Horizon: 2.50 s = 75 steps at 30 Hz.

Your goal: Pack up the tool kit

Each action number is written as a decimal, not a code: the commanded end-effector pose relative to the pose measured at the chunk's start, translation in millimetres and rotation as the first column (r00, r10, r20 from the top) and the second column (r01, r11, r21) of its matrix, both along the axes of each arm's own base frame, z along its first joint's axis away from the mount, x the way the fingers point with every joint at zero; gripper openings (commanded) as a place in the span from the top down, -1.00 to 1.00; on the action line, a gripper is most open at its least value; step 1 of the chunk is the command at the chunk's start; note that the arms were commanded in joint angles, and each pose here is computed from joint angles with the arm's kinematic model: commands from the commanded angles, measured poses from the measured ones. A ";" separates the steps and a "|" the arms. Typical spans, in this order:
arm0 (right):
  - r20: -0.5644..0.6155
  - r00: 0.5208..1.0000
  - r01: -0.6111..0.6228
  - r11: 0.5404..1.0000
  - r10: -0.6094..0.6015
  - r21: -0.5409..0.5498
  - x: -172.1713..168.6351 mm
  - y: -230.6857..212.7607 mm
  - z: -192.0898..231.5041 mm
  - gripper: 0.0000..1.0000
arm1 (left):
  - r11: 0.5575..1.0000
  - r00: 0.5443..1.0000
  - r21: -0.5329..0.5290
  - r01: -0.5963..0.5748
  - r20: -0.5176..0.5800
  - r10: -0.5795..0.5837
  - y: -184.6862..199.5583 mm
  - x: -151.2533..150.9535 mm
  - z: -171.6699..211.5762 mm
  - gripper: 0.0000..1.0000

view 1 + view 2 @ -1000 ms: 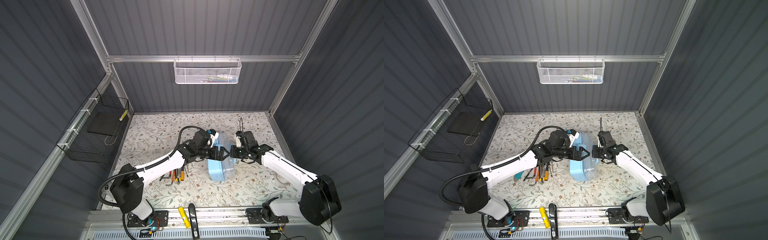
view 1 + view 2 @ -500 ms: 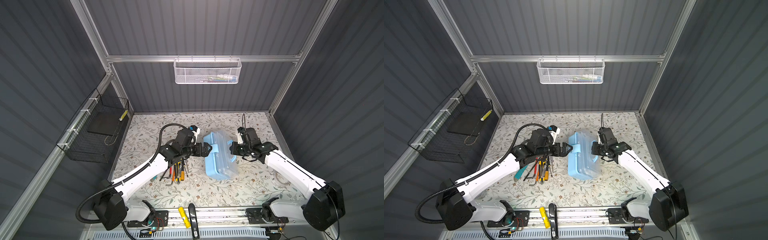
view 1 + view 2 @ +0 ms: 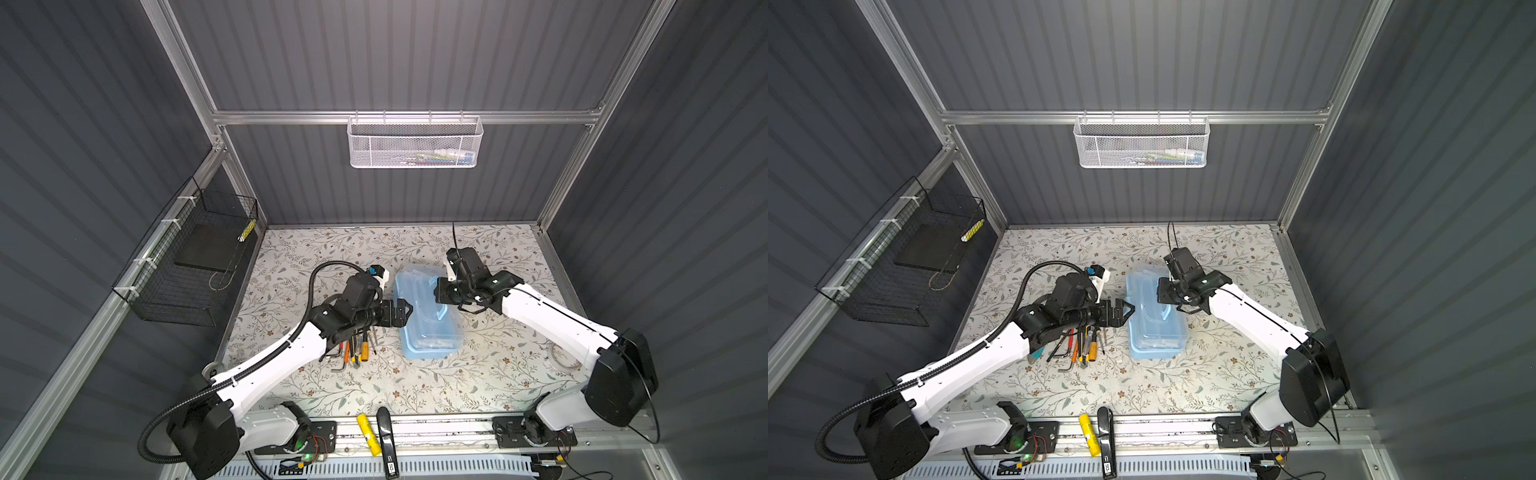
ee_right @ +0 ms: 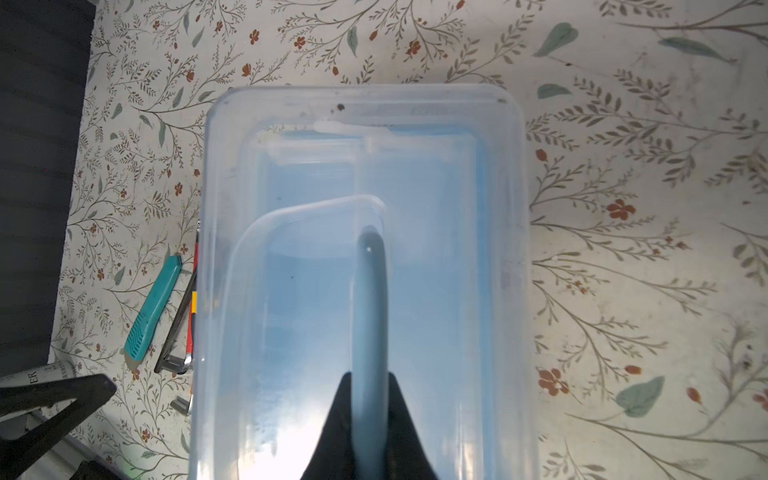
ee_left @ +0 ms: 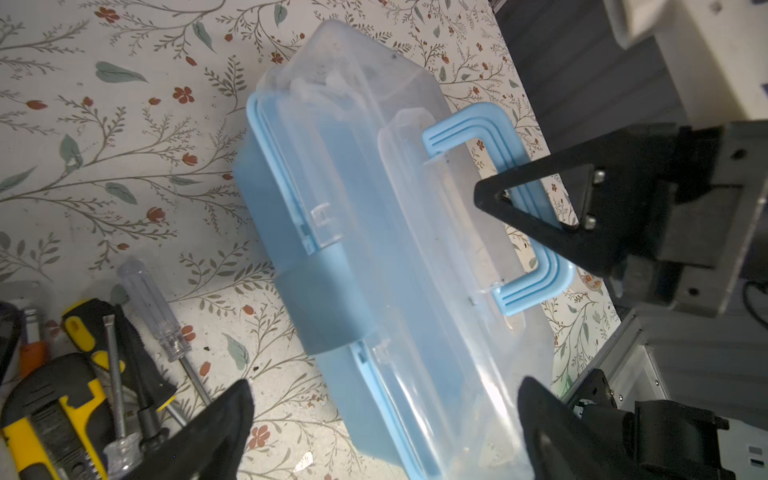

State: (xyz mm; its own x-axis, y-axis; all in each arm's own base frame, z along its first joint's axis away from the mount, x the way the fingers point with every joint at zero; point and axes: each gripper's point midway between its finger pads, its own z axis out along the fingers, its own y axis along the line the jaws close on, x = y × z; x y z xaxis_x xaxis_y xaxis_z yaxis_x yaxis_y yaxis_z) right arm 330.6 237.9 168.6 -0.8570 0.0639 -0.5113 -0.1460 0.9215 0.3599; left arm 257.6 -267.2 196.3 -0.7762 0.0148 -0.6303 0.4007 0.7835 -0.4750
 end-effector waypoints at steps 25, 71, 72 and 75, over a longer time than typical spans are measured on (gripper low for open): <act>0.023 0.999 -0.046 0.952 0.041 0.302 -0.2 -31.8 42.9 1.00 | 0.973 0.986 0.169 -0.157 -0.028 0.164 34.0 18.7 -60.0 -0.97; -0.067 0.989 0.148 0.952 -0.135 0.267 2.2 -134.8 0.8 1.00 | 0.979 0.979 0.201 -0.026 -0.194 0.066 -17.7 42.4 -124.3 -0.99; -0.070 0.987 0.161 0.952 -0.148 0.260 1.6 -140.5 -1.0 1.00 | 0.979 0.978 0.201 -0.023 -0.198 0.064 -18.5 42.4 -124.7 -0.99; -0.085 0.978 0.206 0.948 -0.191 0.243 -1.4 -157.8 -9.7 0.95 | 0.982 0.977 0.188 -0.018 -0.206 0.057 -21.8 42.5 -123.7 -0.99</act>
